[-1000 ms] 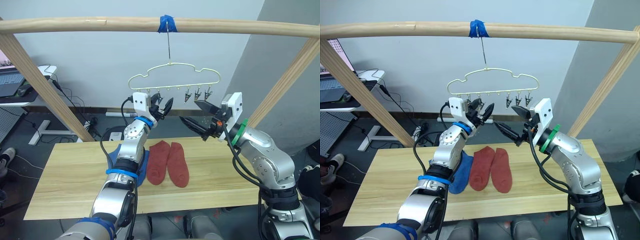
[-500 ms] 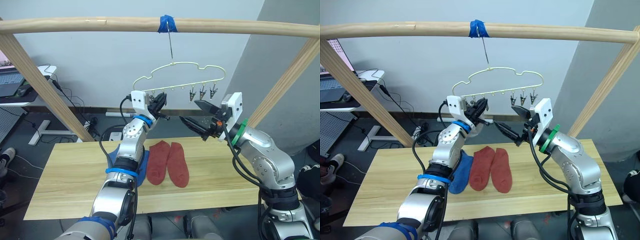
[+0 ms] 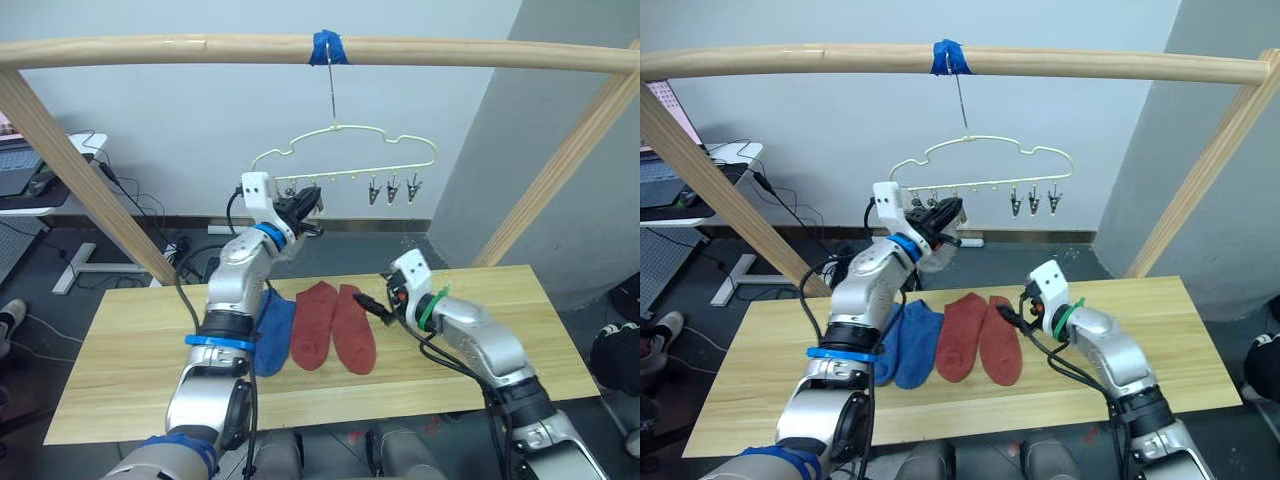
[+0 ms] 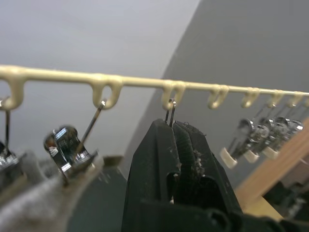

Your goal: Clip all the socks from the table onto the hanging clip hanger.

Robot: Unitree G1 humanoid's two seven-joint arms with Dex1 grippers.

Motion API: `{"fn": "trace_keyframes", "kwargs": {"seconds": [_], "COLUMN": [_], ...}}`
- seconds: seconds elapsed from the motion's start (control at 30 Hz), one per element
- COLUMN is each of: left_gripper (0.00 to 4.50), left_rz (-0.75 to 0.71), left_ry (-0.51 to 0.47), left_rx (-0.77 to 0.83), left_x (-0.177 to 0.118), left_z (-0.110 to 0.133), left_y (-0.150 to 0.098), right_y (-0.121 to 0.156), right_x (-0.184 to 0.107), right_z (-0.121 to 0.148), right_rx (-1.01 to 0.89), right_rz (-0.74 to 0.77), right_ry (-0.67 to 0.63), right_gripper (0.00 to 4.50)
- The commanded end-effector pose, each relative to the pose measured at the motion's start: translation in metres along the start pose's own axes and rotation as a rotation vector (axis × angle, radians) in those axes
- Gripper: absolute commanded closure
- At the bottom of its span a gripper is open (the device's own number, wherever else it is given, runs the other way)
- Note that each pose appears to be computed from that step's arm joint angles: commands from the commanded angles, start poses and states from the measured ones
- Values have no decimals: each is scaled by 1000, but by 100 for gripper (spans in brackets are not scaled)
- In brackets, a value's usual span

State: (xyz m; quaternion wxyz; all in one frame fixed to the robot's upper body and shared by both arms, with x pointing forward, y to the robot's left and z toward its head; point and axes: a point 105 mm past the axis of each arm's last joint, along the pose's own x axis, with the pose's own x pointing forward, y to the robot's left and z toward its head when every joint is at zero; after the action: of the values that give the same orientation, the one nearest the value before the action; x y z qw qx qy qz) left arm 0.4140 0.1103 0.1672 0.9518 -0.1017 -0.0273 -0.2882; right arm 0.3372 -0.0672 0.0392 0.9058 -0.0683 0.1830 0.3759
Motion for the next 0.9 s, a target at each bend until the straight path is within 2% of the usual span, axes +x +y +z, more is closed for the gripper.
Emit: {"fn": "trace_keyframes", "kwargs": {"seconds": [0.03, 0.27, 0.37, 0.47, 0.6, 0.9], "left_gripper": [449, 449, 449, 449, 450, 450], "left_rz": [-72, -82, -81, -76, -78, -86], "left_ry": [1, 36, 40, 48, 64, 62], "left_rx": [-24, -16, -16, -19, -6, -18], "left_x": [-9, -23, -24, -27, -31, -29], "left_z": [16, 12, 11, 9, 7, 6], "left_y": [-9, -13, -14, -15, -15, -19], "right_y": [3, -9, -10, -2, 5, -1], "right_x": [19, 42, 46, 51, 52, 39], "right_z": [-8, -32, -35, -45, -59, -70], "right_rx": [-63, -120, -117, -171, -195, -156], "right_rz": [15, -58, -71, -29, 23, 12], "right_ry": [29, 133, 134, 163, 195, 190], "right_gripper": [0, 0, 0, 0, 91, 424]}}
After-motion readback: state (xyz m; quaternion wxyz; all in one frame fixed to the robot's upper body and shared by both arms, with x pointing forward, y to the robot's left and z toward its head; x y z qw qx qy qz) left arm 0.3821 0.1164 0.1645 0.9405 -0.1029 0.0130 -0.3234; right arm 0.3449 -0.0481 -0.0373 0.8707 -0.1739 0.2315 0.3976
